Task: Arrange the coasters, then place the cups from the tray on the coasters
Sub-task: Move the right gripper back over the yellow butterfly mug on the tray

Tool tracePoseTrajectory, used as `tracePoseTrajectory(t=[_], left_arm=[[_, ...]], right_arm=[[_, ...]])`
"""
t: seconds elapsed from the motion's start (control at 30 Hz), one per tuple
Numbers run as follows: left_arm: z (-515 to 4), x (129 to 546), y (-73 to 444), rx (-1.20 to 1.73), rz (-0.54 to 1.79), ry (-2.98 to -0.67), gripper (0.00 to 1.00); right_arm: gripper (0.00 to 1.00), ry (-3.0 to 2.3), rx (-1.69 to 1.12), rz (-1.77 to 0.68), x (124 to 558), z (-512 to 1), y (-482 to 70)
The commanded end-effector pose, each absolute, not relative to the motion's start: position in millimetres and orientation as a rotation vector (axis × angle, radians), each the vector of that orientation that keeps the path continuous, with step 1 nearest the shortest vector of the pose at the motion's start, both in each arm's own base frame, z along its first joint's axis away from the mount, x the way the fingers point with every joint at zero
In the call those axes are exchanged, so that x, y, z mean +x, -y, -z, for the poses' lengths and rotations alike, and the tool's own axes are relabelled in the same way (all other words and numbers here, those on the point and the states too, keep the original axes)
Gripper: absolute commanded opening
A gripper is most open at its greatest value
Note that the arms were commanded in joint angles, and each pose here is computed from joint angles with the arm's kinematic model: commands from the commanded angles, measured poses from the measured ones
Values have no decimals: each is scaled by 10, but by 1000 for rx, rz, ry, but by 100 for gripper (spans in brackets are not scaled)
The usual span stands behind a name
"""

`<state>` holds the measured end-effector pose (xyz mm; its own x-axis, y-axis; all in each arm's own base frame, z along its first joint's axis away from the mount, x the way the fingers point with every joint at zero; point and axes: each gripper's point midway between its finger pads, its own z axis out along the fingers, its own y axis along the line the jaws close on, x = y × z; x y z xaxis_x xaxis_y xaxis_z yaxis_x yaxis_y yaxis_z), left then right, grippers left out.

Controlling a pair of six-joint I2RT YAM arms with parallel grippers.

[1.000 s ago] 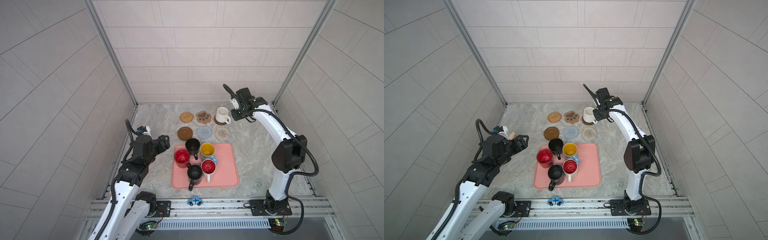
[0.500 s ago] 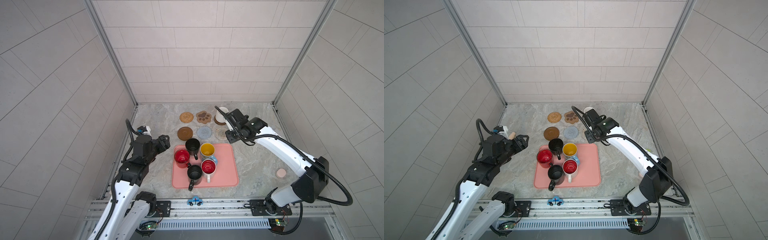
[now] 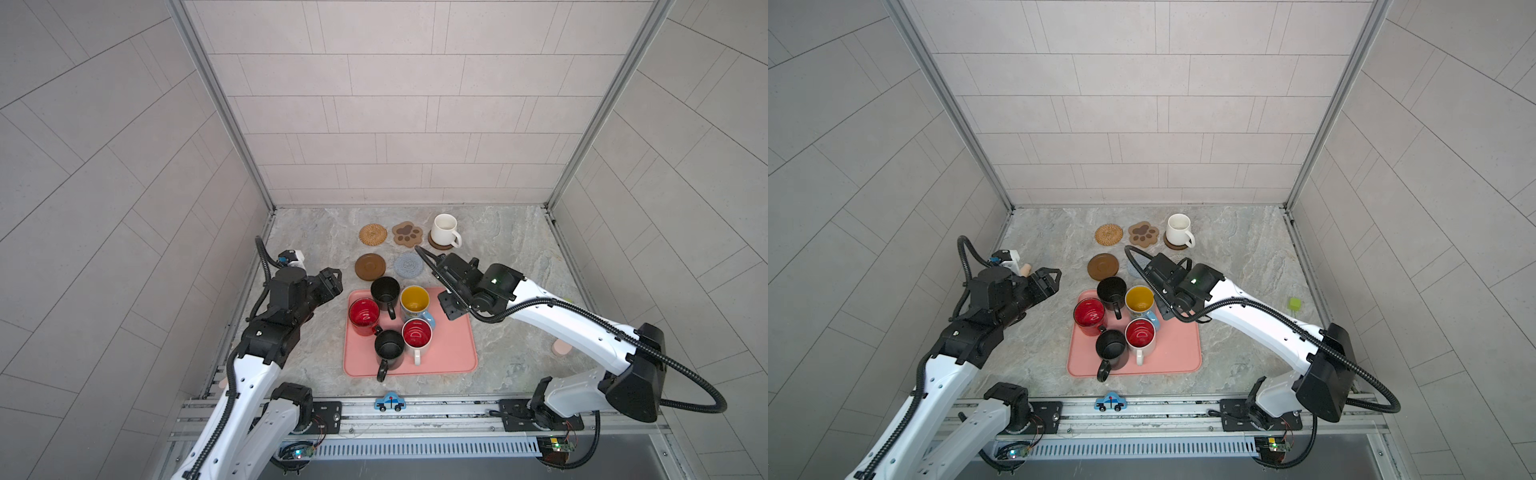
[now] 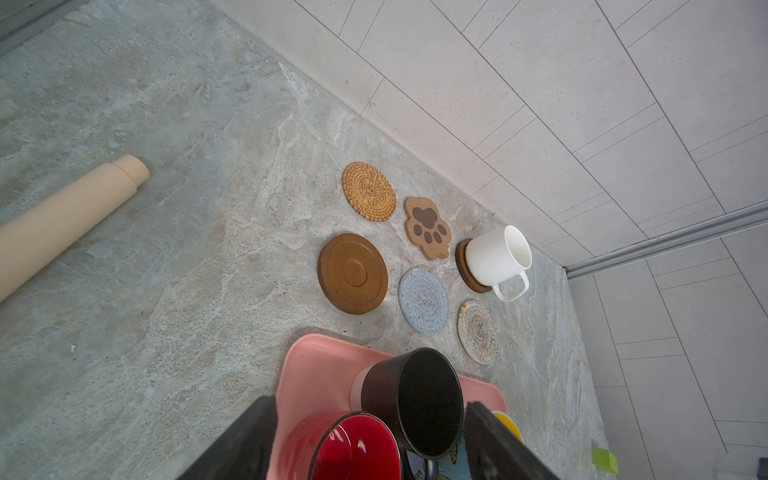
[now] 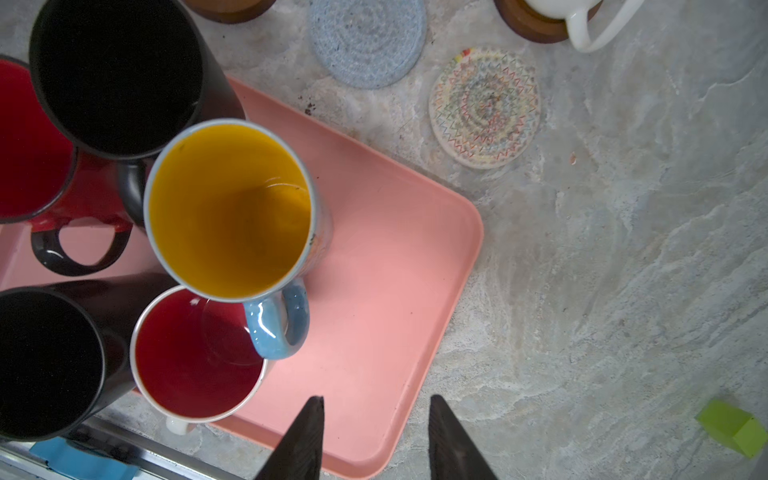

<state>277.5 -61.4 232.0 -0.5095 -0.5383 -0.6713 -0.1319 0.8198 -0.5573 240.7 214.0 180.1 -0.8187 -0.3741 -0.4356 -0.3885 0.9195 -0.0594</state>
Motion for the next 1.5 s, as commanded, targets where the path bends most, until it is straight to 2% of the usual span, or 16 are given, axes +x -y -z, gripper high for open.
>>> tracePoseTrajectory(t=[0.0, 0.63, 0.93, 1.47], left_arm=[[-2322, 2805, 618, -504, 569, -2062, 78], [-2285, 2788, 612, -512, 567, -2066, 78], [-2290, 2783, 623, -507, 574, -2067, 78], [-2266, 2788, 617, -513, 569, -2074, 78]], right_arm=[[45, -2641, -506, -35, 2350, -1731, -2210], [41, -2685, -552, -49, 2330, -1339, -2592], [40, -2700, -557, -83, 2296, -1265, -2630], [35, -2710, -507, 32, 2374, -1132, -2549]])
